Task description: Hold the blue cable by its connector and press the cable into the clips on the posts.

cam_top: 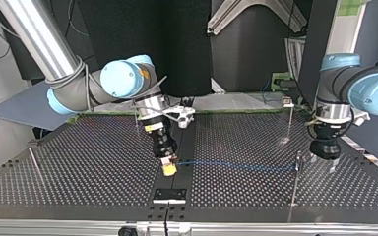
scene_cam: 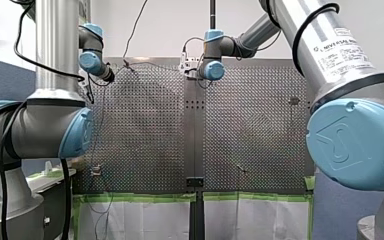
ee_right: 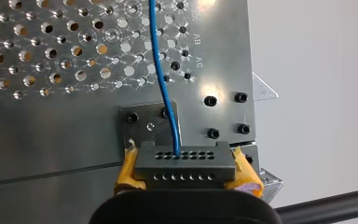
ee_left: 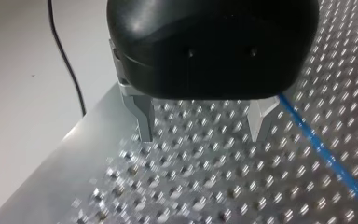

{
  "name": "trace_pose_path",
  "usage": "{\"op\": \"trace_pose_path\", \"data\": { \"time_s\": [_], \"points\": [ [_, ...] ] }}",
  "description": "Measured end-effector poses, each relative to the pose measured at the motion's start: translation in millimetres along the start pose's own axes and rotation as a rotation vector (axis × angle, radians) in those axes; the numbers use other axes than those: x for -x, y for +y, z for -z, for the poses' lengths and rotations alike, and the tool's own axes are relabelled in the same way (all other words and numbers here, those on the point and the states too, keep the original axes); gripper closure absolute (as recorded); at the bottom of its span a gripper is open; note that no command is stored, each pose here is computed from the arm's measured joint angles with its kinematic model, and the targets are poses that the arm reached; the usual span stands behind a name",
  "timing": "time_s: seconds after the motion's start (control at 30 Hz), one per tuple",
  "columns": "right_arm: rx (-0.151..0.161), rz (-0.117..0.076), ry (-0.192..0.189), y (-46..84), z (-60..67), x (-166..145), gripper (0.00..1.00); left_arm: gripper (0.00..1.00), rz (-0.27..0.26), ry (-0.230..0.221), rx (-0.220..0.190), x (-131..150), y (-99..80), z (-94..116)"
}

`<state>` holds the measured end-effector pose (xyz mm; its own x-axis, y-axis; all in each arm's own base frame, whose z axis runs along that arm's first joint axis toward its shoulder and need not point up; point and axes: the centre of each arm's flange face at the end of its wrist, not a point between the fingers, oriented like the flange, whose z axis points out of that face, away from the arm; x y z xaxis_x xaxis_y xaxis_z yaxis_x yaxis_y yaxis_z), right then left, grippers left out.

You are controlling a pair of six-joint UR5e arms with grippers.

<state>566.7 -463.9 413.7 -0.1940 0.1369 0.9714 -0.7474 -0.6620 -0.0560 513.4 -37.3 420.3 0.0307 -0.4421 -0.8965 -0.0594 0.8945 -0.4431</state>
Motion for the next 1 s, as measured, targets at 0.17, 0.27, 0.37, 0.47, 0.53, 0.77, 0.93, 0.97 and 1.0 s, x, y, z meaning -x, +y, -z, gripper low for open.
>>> {"op": "trace_pose_path", "data": {
  "time_s": [0.17,0.27,0.37,0.47,0.53,0.77,0.93,0.97,1.0],
  "points": [
    [-0.001,-0.001,-0.002,-1.3,0.3,-0.3,1.00,0.00,-0.023,0.068,-0.019,-9.6,-6.6,20.8],
    [0.000,-0.001,-0.006,-1.4,0.7,-0.1,1.00,0.00,-0.042,0.095,-0.023,-12.2,-11.6,32.7],
    [0.002,0.000,-0.007,-0.3,0.3,-0.7,1.00,0.00,-0.037,0.110,-0.024,-10.9,-16.8,45.1],
    [0.001,-0.001,-0.008,-1.1,0.4,-1.0,1.00,0.00,-0.022,0.104,-0.032,-4.9,-23.8,54.9],
    [0.000,-0.001,-0.007,-1.6,0.3,-1.4,1.00,0.00,-0.020,0.101,-0.038,-1.2,-28.2,60.5],
    [0.000,0.000,-0.003,-1.7,-2.1,-7.4,1.00,0.00,-0.041,0.107,-0.063,12.9,-48.6,86.9],
    [0.000,0.000,-0.006,-1.6,-2.1,-8.0,1.00,0.00,-0.073,0.122,-0.085,18.8,-62.6,105.1],
    [0.000,0.000,-0.007,-1.5,-2.0,-7.9,1.00,0.00,-0.083,0.129,-0.087,19.0,-64.7,107.9],
    [0.001,0.000,-0.008,-1.0,-2.0,-7.8,1.00,0.00,-0.090,0.133,-0.089,19.2,-66.0,109.4]
  ]
}}
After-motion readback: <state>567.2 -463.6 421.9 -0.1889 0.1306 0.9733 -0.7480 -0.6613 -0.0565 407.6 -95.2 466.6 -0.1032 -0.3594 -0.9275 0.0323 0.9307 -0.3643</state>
